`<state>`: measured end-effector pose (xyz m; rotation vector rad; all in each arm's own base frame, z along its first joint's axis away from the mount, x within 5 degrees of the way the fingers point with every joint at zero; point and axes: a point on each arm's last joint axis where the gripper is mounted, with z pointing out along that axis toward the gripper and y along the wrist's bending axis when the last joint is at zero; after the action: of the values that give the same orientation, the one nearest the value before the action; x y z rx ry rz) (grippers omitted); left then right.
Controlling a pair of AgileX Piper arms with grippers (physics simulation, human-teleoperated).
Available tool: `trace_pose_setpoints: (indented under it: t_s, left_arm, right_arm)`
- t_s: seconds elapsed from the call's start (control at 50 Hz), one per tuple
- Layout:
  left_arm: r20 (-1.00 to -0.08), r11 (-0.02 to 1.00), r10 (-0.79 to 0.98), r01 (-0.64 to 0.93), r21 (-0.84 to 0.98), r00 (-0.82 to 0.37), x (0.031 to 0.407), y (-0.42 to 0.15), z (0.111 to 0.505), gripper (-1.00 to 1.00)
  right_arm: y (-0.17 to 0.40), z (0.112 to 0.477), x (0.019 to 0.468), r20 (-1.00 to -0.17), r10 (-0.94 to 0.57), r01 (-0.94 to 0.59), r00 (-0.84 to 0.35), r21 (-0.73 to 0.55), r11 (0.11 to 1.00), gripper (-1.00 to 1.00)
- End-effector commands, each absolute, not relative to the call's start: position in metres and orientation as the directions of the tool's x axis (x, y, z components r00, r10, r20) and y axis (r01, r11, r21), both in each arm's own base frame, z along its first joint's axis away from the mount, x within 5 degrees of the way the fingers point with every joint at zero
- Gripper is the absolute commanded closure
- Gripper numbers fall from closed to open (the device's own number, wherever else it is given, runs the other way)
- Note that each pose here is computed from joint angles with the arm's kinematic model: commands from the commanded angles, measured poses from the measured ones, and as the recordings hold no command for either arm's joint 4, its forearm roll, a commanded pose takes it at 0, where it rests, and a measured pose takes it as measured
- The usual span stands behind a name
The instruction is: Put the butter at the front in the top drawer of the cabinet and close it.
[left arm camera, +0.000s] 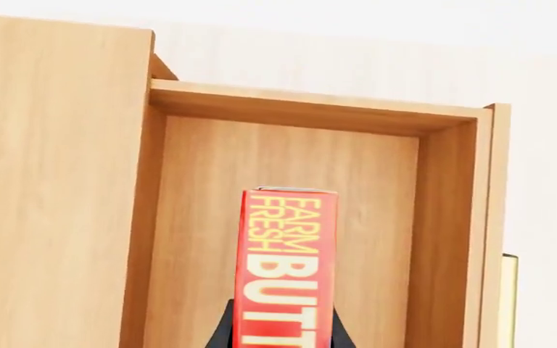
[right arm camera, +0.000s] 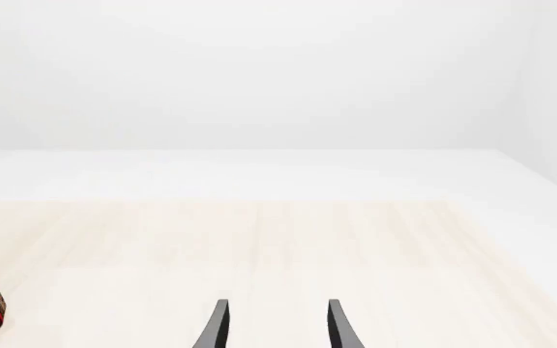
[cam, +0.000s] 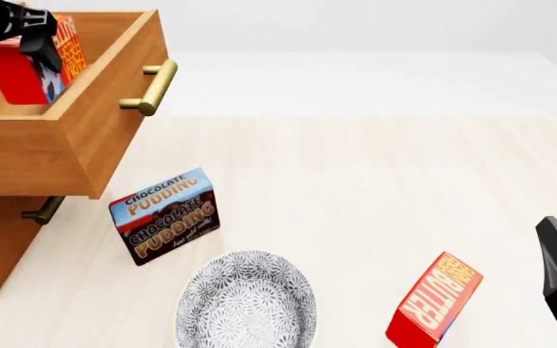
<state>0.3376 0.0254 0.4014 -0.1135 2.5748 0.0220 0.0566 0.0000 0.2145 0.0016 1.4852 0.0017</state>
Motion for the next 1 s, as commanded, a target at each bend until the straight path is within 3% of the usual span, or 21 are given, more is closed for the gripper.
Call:
trace_pose_setpoints:
  t_s: [0.02, 0.96, 0.98, 1.0]
  left_arm:
    - [-0.541, 0.998, -0.059, -0.069, -0.001, -0.839, 0.347, 0.024, 0.402, 1.0]
    - [-0.496, 0.998, -0.06, -0.066, -0.006, -0.866, 0.345, 0.019, 0.367, 1.0]
    - [-0.497, 0.998, -0.062, -0.067, -0.009, -0.865, 0.345, 0.018, 0.368, -1.0]
    - [-0.497, 0.998, -0.06, -0.065, -0.009, -0.865, 0.345, 0.017, 0.368, -1.0]
  right_arm:
    - [0.0, 0.214, 0.057, -0.996, 0.001, 0.0, 0.085, 0.001, 1.0, -1.0]
    - [0.0, 0.214, 0.057, -0.996, 0.001, 0.0, 0.086, 0.001, 1.0, -1.0]
    - [0.0, 0.214, 0.057, -0.996, 0.002, 0.0, 0.086, 0.002, 1.0, -1.0]
    - [0.0, 0.214, 0.057, -0.996, 0.001, 0.0, 0.086, 0.001, 1.0, -1.0]
